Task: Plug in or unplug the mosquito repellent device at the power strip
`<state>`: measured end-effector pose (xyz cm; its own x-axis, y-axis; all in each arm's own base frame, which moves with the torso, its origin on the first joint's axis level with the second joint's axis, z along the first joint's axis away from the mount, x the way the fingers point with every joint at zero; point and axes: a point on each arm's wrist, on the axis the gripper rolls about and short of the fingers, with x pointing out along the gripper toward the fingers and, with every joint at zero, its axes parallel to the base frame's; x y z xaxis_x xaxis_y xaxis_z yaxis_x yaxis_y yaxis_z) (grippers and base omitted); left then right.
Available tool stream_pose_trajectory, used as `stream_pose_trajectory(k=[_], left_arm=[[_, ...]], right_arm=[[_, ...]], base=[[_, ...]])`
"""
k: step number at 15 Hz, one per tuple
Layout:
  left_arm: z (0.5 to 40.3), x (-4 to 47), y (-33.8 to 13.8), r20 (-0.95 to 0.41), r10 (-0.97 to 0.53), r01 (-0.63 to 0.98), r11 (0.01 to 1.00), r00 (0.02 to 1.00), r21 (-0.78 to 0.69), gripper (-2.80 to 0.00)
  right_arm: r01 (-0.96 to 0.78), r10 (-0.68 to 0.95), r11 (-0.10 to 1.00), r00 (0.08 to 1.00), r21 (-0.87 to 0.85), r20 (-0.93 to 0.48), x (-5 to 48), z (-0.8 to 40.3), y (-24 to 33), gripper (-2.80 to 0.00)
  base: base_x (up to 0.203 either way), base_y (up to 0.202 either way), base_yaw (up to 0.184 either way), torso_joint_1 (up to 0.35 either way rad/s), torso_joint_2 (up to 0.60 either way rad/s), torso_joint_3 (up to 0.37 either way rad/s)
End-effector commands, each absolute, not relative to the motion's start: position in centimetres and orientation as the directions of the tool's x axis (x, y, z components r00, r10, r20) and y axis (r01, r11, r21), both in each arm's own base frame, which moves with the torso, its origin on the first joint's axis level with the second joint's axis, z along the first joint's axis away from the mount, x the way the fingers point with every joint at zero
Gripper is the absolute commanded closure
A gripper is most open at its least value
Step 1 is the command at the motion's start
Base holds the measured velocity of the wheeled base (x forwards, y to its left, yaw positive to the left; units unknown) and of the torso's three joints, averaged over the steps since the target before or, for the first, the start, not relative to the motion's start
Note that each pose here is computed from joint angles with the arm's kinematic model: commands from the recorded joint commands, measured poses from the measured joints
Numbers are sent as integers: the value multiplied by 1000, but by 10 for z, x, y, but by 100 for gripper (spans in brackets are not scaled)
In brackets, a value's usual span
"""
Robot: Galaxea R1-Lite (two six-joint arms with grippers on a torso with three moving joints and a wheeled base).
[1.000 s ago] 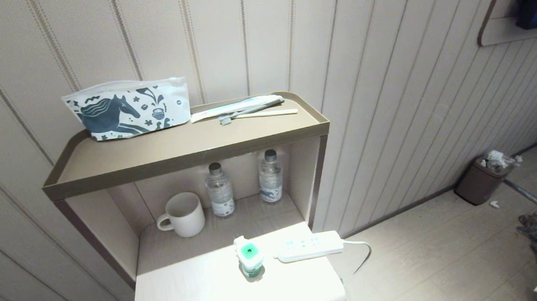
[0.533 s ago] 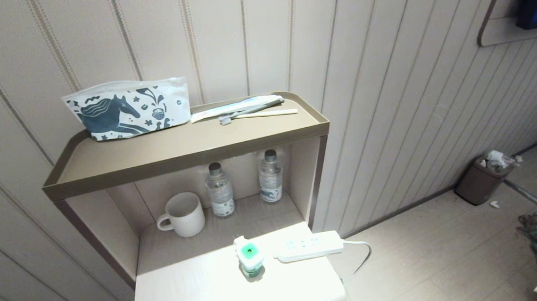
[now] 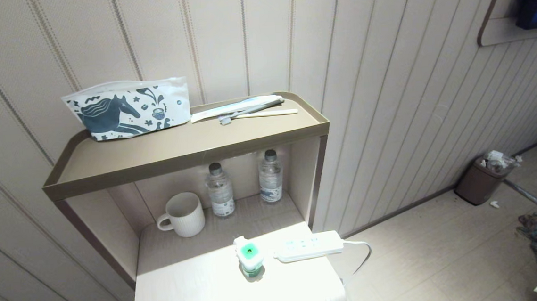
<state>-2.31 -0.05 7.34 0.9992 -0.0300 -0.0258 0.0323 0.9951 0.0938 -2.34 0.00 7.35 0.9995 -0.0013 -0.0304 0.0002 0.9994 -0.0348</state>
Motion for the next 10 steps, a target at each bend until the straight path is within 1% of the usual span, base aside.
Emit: stream_pose_trajectory(k=[1,10], left_arm=[[73,-23,-1,-28,-31,33,995,999,94,0],[74,-23,-1,-26,-31,33,995,999,94,0]], right_arm=[[0,-2,999,999,-34,-32,-23,74,0,0],[2,-3,999,1000,-32,-23,-23,74,0,0]], base=[[0,0,0,0,0,0],[0,0,0,0,0,0]])
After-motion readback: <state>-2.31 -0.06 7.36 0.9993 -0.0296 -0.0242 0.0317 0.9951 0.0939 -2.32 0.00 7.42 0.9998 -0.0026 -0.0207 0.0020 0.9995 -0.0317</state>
